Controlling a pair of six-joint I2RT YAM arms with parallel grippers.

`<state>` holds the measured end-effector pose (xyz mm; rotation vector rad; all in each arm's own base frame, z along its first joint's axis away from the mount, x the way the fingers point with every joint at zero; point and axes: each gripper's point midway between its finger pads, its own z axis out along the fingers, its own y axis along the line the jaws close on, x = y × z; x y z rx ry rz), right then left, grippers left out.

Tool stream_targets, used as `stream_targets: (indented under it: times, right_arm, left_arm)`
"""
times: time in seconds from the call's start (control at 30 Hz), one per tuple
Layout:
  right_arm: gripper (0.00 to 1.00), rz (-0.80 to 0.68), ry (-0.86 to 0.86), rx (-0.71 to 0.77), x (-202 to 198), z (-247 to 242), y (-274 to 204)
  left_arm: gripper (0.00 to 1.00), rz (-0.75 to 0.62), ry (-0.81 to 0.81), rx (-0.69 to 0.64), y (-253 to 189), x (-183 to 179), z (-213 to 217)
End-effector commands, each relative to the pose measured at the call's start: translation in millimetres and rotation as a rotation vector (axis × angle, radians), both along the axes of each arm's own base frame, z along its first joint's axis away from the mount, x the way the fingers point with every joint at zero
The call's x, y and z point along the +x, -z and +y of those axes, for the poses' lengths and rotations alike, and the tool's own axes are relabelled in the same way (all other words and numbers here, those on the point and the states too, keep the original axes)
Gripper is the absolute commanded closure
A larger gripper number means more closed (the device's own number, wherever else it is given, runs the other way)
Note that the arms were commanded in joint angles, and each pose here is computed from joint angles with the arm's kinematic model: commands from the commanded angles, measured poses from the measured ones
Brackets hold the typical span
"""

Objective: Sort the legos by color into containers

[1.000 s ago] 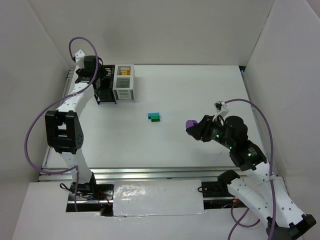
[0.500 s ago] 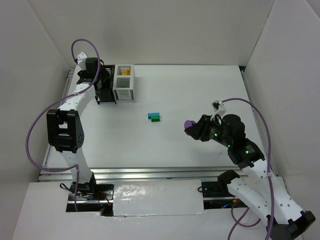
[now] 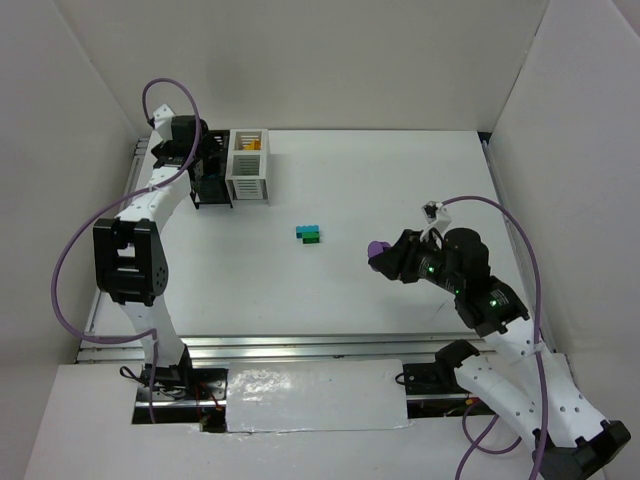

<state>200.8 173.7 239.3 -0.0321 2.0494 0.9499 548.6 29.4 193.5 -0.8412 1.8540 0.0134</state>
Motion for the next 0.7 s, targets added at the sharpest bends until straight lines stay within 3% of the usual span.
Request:
stream_targets:
  times: [0.0, 0.07, 0.2, 0.27, 0.33, 0.37, 0.47, 0.5, 0.67]
  right_arm:
    - [1.00, -0.047, -0.008, 0.015, 5, 2, -11]
    - [1.00, -0.047, -0.008, 0.015, 6, 3, -11]
    - [1.00, -0.066, -0.032, 0.030, 10, 8, -11]
    - [1.00, -0.056, -0.067, 0.047, 11, 16, -8]
    - [1.00, -0.081, -0.105, 0.089, 15, 26, -17]
    - [1.00, -0.093, -0.165, 0.115, 10, 33, -23]
    - [0.99, -0.177, -0.235, 0.171, 12, 45, -48]
    - [0.97, -0.256, -0.324, 0.208, 6, 54, -73]
    - [0.92, -0.381, -0.446, 0.234, -13, 59, -102]
  left_arm:
    - [0.00, -0.115, -0.001, -0.026, -51, 0, 0]
    - [0.01, -0.155, 0.045, -0.031, -72, -4, -7]
    - [0.00, -0.296, 0.319, -0.080, -145, -26, -52]
    - [0.01, -0.339, 0.559, -0.167, -163, -45, -97]
    - [0.01, -0.364, 0.808, -0.263, -174, -83, -146]
    - [0.00, -0.449, 0.894, -0.263, -200, -103, -161]
    - [0.00, -0.454, 1.103, -0.296, -201, -150, -219]
    - [0.00, -0.472, 1.303, -0.298, -211, -195, -269]
    - [0.02, -0.546, 1.693, -0.391, -226, -283, -343]
